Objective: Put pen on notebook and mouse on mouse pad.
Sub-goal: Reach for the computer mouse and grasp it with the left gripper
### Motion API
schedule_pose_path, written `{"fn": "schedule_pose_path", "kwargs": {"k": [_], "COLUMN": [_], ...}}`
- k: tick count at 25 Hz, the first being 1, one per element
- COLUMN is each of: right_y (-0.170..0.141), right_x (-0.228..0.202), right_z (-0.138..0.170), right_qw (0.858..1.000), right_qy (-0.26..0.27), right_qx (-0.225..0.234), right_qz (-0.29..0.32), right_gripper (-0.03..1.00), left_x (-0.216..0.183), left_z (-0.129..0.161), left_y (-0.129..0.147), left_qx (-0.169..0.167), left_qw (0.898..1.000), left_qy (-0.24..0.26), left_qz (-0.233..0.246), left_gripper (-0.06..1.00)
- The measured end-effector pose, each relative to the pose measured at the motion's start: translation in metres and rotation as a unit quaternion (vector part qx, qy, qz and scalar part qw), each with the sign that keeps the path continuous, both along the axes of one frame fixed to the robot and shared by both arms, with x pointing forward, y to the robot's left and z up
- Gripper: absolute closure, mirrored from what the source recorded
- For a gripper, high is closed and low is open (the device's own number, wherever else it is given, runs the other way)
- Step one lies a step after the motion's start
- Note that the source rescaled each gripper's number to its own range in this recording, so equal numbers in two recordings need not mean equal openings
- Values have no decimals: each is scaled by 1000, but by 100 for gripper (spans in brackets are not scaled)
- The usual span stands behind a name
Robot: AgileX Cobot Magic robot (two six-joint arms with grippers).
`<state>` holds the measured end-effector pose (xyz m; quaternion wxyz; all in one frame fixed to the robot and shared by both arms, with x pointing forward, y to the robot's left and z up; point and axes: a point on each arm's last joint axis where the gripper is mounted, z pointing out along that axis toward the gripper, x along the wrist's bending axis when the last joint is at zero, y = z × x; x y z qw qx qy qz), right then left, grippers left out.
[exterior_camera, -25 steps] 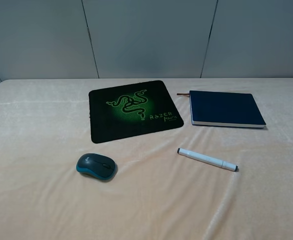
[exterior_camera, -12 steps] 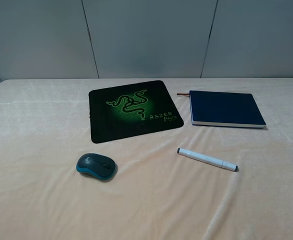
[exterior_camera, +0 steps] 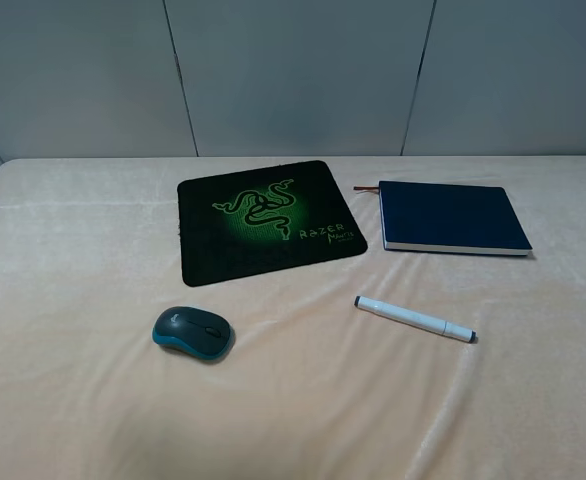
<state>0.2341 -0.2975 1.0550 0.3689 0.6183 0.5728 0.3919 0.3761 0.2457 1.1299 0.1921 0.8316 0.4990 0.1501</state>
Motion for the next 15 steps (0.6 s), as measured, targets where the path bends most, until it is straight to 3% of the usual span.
{"fn": "schedule_pose_path", "kwargs": {"k": [7,15], "right_y": [0,0], "right_x": [0,0], "right_z": [0,0], "right_qw": [1000,1000], "right_qy": [0,0], "right_qx": [0,0], "right_qz": [0,0], "right_gripper": [-3,-3], "left_x": [34,56], "left_z": [-35,-89], "left_y": [-49,-92], "left_qx": [66,143], "left_qw": [989,951], "left_qy": [87,178], "left_qz": [-100,-208], "left_gripper": [-6,-6]}}
